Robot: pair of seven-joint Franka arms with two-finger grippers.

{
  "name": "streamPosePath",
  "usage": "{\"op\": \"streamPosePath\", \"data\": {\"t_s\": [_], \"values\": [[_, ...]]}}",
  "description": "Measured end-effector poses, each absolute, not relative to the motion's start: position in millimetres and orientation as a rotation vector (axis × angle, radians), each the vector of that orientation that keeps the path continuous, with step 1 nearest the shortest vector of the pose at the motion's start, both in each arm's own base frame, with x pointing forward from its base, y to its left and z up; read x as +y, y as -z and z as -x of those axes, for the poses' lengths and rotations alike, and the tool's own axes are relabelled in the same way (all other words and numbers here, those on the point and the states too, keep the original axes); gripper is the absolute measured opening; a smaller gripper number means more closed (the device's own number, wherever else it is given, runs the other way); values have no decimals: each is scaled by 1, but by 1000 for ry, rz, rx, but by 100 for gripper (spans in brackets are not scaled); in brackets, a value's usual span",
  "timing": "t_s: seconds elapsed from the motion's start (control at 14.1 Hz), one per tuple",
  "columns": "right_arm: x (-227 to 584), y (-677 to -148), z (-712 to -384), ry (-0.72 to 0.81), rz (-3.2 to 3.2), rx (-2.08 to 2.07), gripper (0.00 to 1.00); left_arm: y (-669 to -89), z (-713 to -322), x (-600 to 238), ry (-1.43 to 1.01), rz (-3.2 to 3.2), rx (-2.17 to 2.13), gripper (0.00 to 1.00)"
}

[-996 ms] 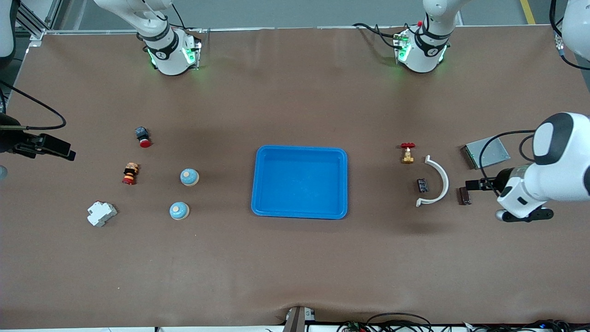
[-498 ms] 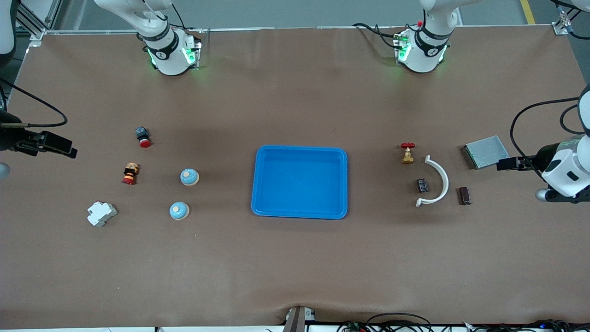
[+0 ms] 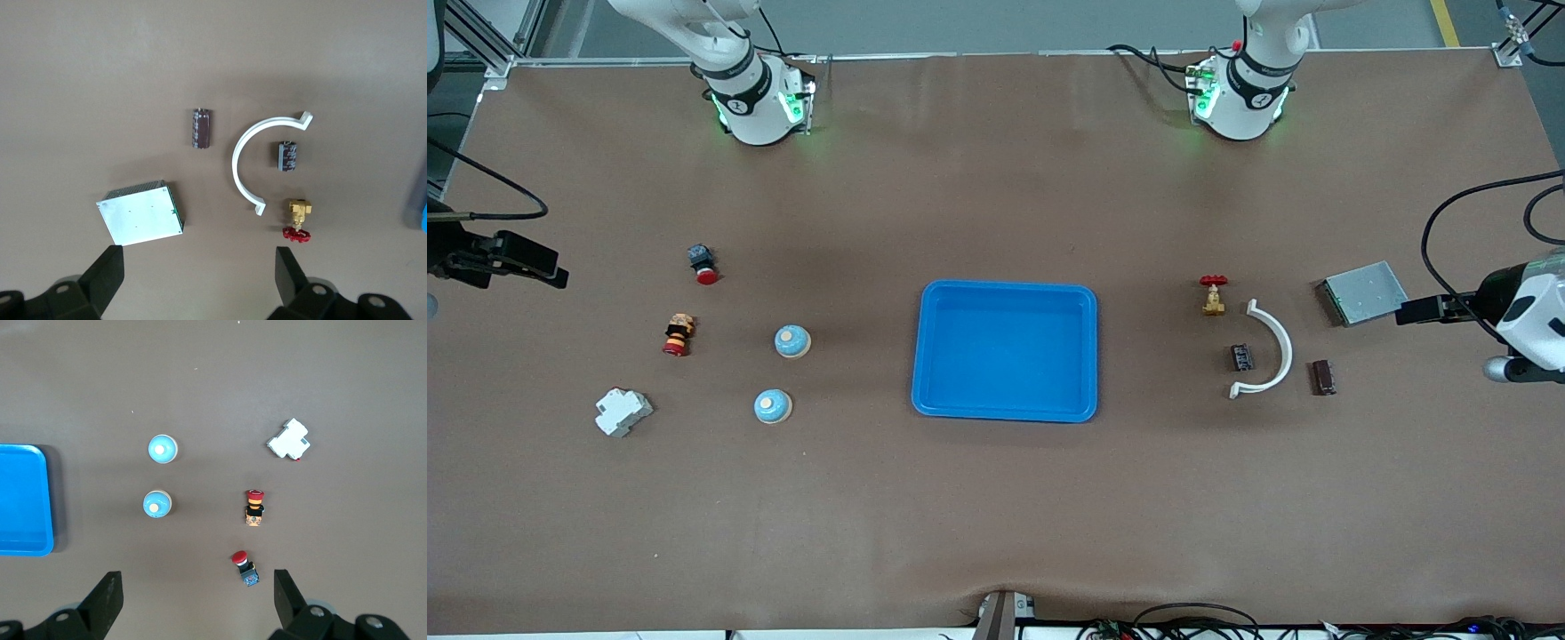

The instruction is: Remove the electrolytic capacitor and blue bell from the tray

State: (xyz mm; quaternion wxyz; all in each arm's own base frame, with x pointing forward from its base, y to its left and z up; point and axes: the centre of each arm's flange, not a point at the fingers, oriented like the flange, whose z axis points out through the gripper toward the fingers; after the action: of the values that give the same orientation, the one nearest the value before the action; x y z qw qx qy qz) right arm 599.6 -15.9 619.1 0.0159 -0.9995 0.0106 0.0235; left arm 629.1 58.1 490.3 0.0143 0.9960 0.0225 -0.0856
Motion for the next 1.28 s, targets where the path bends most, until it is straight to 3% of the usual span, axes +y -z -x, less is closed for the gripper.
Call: {"op": "streamPosePath", "data": {"t_s": [0.57, 1.28], "values": [[-9, -642, -588, -12, 3167, 1, 100, -535, -634, 11, 147, -3112, -31, 100], [-3, -650, -588, 45, 3154, -5, 100, -579, -603, -45, 71, -3131, -60, 100]]}}
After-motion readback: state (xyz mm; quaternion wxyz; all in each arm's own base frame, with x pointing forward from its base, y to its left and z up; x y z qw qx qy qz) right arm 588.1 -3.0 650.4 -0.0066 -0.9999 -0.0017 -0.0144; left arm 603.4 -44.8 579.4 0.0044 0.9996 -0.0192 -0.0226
